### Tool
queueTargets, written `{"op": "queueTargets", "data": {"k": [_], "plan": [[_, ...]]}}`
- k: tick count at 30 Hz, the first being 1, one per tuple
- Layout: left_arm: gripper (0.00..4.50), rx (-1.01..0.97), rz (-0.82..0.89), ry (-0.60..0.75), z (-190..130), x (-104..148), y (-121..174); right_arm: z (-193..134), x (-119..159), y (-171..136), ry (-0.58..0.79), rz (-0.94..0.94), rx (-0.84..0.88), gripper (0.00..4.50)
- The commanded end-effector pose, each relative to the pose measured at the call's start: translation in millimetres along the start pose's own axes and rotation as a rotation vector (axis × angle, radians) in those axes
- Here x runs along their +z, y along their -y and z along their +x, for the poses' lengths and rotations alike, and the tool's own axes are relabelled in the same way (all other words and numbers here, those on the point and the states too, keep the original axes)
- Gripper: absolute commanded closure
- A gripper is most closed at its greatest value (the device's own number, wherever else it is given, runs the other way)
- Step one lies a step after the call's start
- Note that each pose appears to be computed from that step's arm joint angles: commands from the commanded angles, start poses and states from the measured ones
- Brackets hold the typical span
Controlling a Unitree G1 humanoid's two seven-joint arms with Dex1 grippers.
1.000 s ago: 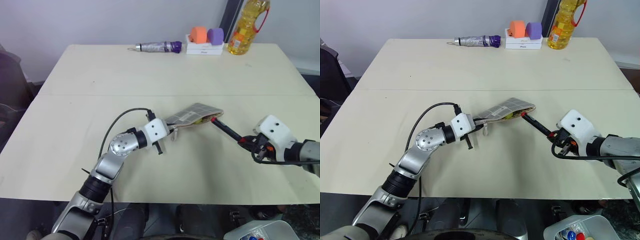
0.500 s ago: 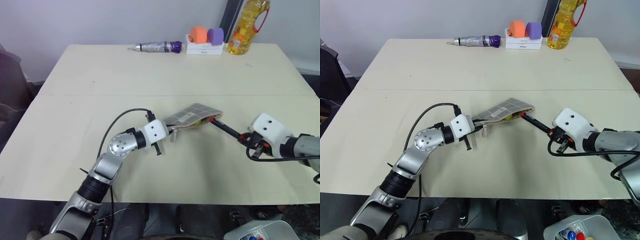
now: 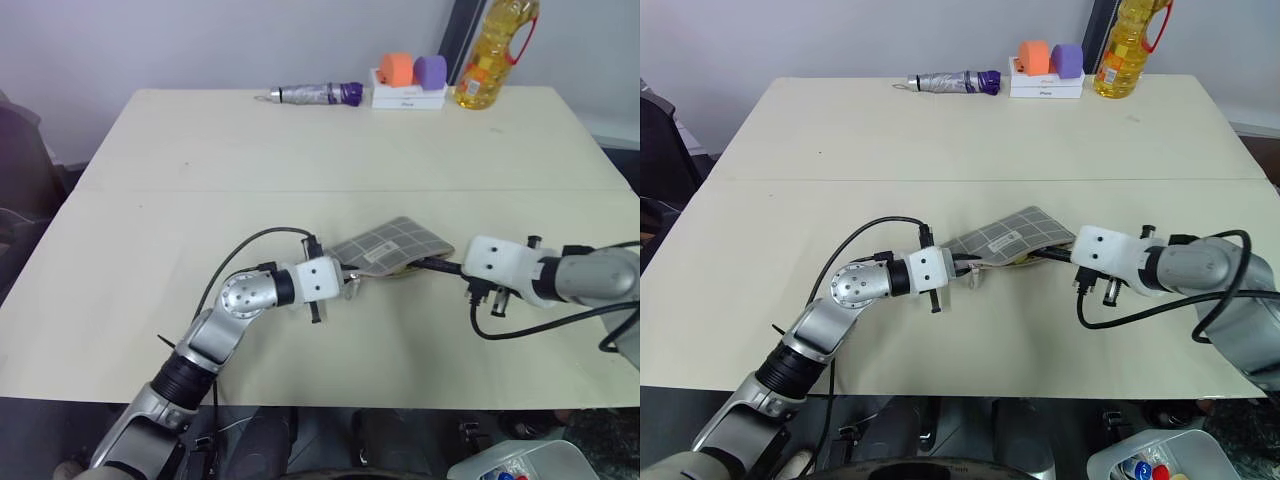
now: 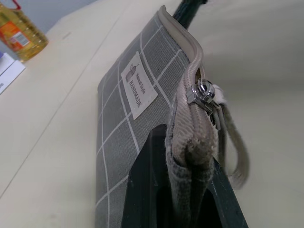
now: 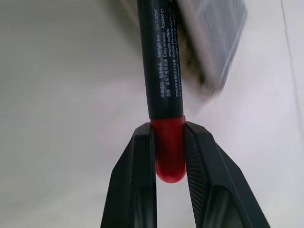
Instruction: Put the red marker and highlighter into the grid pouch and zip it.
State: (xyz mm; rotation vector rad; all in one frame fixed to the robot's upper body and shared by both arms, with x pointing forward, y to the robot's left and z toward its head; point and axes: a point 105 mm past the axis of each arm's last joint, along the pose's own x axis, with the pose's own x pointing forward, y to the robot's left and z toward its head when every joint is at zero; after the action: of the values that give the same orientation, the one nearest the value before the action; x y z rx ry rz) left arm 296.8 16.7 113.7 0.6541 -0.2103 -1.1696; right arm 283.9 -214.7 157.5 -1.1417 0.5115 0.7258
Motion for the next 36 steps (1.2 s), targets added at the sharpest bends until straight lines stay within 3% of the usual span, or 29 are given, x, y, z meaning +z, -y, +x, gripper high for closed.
{"op": "queueTargets", "data": {"k": [1,5,10,16,25,30,36], "plan": [[4.50,-0.006,0.040,0.053,2,16,1,2,26,1,0.057,-0.118,0.004,4.19],[4.50,-0.004,0.038,0.058,3,18,1,8,50,1,0.113,-0.173,0.018,4.19],[4.50,0.007,0.028,0.060,2,18,-1,6,61,5,0.148,-0.147,0.026,4.19],[4.50,0.047,-0.012,0.061,0,17,-8,-13,57,22,0.175,-0.059,-0.018,1.30],[4.50,0.193,-0.207,0.115,-5,20,-40,-59,59,32,0.380,0.215,-0.040,1.30],[4.50,0.291,-0.404,0.200,-4,31,-64,-51,70,15,0.486,0.349,0.031,1.30],[4.50,0.340,-0.589,0.295,-2,44,-81,-12,94,21,0.621,0.628,-0.045,1.30]]}}
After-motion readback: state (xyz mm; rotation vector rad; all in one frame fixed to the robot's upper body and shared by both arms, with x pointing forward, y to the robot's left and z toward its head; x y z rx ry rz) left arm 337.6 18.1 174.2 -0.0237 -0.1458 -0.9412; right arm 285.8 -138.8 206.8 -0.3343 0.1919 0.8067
